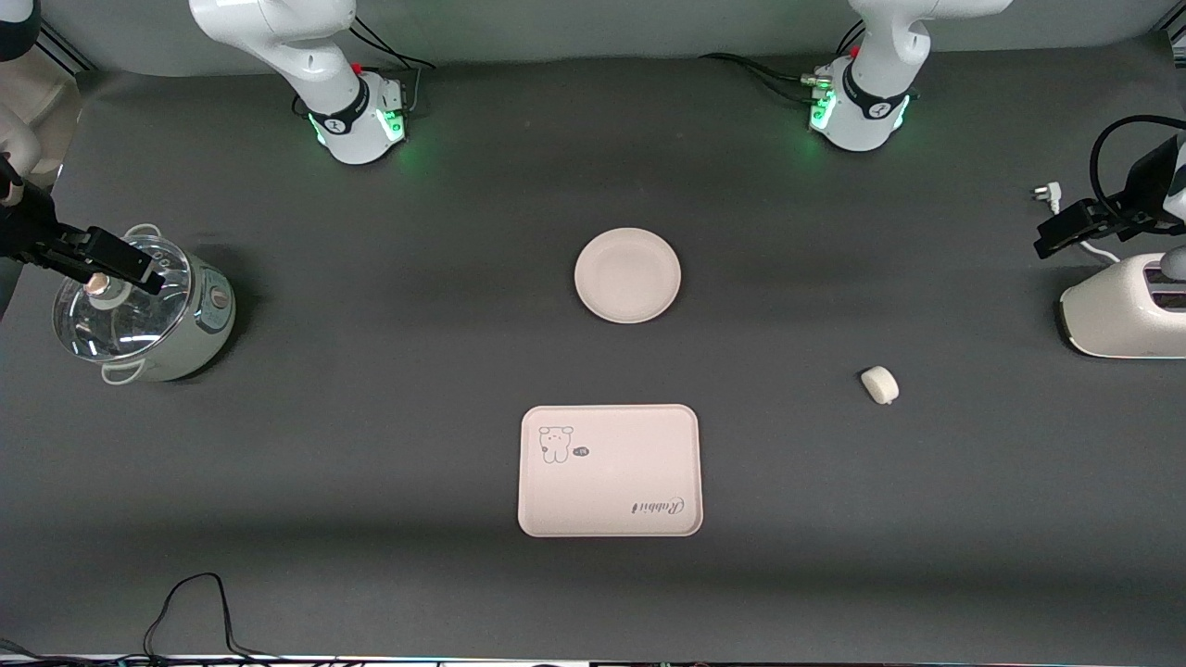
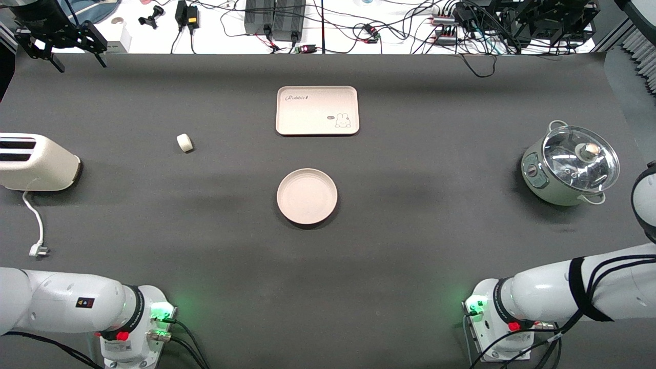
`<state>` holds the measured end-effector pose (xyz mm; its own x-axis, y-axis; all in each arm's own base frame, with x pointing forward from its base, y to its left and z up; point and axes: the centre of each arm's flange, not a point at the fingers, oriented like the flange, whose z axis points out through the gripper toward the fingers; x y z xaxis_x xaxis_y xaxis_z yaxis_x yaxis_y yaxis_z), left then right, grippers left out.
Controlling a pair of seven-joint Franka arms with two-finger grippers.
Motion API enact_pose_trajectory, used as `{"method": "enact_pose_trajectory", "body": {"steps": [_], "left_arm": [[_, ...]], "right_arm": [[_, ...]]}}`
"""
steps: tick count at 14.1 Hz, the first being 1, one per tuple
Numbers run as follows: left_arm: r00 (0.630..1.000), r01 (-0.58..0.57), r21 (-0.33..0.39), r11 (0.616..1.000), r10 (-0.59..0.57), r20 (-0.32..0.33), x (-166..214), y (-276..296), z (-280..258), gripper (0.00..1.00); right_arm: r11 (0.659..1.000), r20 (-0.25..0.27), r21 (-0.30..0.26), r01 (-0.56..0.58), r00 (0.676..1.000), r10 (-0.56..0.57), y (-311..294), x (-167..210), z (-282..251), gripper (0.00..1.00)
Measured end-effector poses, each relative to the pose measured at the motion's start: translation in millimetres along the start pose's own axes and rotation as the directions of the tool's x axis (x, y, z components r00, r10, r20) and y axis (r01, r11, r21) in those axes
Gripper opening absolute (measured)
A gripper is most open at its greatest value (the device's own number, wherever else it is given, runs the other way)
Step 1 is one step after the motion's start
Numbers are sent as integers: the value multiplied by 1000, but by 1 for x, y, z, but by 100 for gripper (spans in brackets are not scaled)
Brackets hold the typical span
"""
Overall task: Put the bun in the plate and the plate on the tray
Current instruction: 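Move the left gripper down toward the white bun, then lower the left gripper over the bun and close on it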
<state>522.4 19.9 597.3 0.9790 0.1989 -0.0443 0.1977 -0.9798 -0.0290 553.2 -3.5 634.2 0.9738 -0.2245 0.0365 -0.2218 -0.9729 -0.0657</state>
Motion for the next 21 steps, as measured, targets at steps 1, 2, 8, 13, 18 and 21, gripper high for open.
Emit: {"method": "enact_pose_trajectory", "body": {"steps": [1, 2, 8, 13, 18, 21], "left_arm": [[1000, 0, 0, 1000, 0, 0, 0, 0, 0, 100], [1000, 0, 0, 1000, 0, 0, 0, 0, 0, 100], [1000, -1, 3, 1000, 1, 8, 3, 1, 5, 100], [998, -21, 26, 999, 20, 58, 39, 23, 43, 100], [994, -50, 43, 998, 45, 95, 90, 53, 118, 100], [992, -56, 49, 997, 50, 115, 102, 59, 153, 100]], "right_arm": [[1000, 2, 0, 0, 1000, 0, 0, -1, 0, 100], [1000, 6, -1, 0, 1000, 0, 1, -2, 1, 100], [1000, 41, -8, 7, 999, -7, -3, -6, 13, 100], [999, 74, -12, 36, 997, -35, -26, -15, 25, 100], [996, 103, 25, 88, 991, -91, -83, -39, 26, 100], [993, 125, 35, 113, 985, -117, -97, -47, 34, 100]]}}
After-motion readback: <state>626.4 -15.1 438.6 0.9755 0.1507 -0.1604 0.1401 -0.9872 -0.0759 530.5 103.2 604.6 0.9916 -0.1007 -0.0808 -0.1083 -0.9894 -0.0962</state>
